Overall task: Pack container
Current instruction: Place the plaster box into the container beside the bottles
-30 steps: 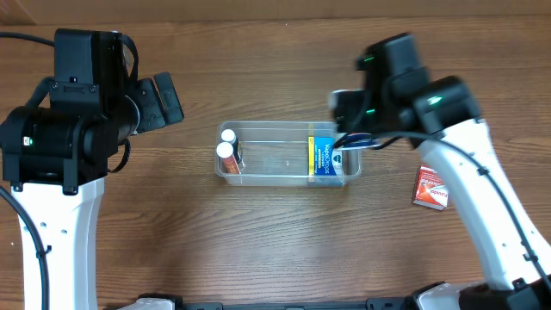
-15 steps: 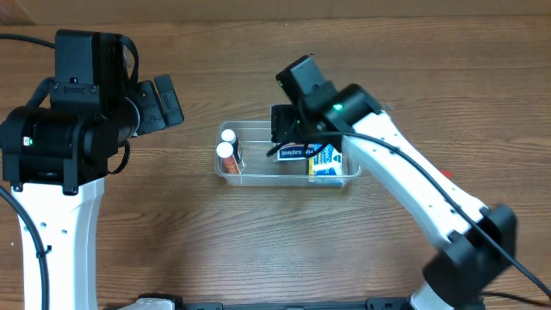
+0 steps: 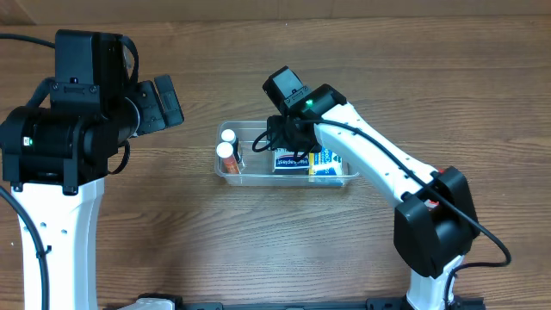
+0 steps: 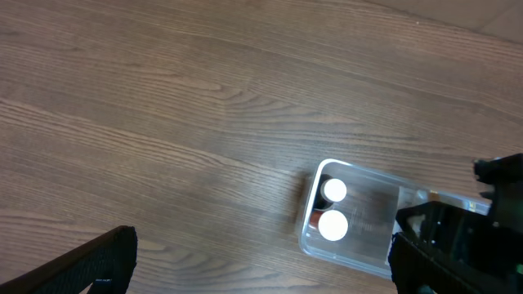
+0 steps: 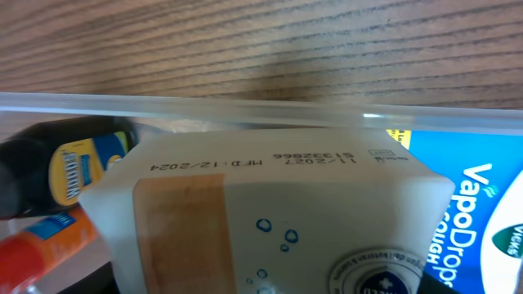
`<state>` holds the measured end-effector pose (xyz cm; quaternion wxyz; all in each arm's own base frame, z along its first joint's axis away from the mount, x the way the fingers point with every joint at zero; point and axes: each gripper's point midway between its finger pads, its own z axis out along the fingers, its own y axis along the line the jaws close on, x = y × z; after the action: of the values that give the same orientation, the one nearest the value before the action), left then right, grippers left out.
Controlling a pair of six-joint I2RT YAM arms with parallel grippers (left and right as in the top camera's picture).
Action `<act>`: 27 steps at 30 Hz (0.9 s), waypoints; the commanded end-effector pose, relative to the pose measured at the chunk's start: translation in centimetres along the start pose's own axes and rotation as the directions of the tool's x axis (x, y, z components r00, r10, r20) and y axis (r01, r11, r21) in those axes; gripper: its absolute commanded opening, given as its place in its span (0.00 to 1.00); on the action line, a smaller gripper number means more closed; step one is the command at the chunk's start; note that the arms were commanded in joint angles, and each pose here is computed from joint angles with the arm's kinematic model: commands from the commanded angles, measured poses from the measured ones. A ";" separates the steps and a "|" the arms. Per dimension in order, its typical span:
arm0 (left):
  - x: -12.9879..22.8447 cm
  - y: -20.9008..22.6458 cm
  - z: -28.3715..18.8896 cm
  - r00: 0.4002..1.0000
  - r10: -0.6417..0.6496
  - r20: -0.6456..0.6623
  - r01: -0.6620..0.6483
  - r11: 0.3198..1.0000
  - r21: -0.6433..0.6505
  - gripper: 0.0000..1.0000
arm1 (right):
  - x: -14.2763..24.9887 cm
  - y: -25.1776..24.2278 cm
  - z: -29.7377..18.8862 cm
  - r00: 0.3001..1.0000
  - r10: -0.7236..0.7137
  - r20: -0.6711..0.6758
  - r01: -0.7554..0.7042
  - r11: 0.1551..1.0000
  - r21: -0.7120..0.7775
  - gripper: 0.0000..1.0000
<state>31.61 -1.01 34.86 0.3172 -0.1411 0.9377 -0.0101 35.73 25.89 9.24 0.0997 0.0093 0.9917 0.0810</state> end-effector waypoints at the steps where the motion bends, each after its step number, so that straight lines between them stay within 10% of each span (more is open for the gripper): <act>1: -0.2 0.3 0.0 1.000 0.019 0.005 -0.018 1.000 -0.012 1.00 | -0.2 0.1 0.6 1.000 0.007 0.002 -0.007 1.000 0.006 0.68; 6: -0.2 0.3 0.0 1.000 0.019 0.005 -0.018 1.000 -0.012 1.00 | -0.2 0.1 0.8 1.000 0.006 0.003 -0.006 1.000 0.005 0.75; 9: -0.2 0.3 0.0 1.000 0.019 0.005 -0.019 1.000 -0.012 1.00 | -0.2 0.1 0.8 1.000 0.006 0.002 -0.006 1.000 0.006 1.00; 20: -0.2 0.3 0.0 1.000 0.027 0.005 -0.027 1.000 -0.012 1.00 | -4.8 -5.5 -8.4 0.973 0.106 0.204 -0.126 0.988 0.085 1.00; 27: -0.3 0.3 0.0 1.000 0.029 0.007 -0.029 1.000 -0.011 1.00 | -5.8 -20.7 -17.5 0.892 0.334 0.306 -0.390 0.910 0.144 1.00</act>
<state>31.55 -1.01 34.82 0.3158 -0.1391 0.9385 -0.0091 38.58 8.78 21.25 0.1964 0.1863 0.9622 0.0282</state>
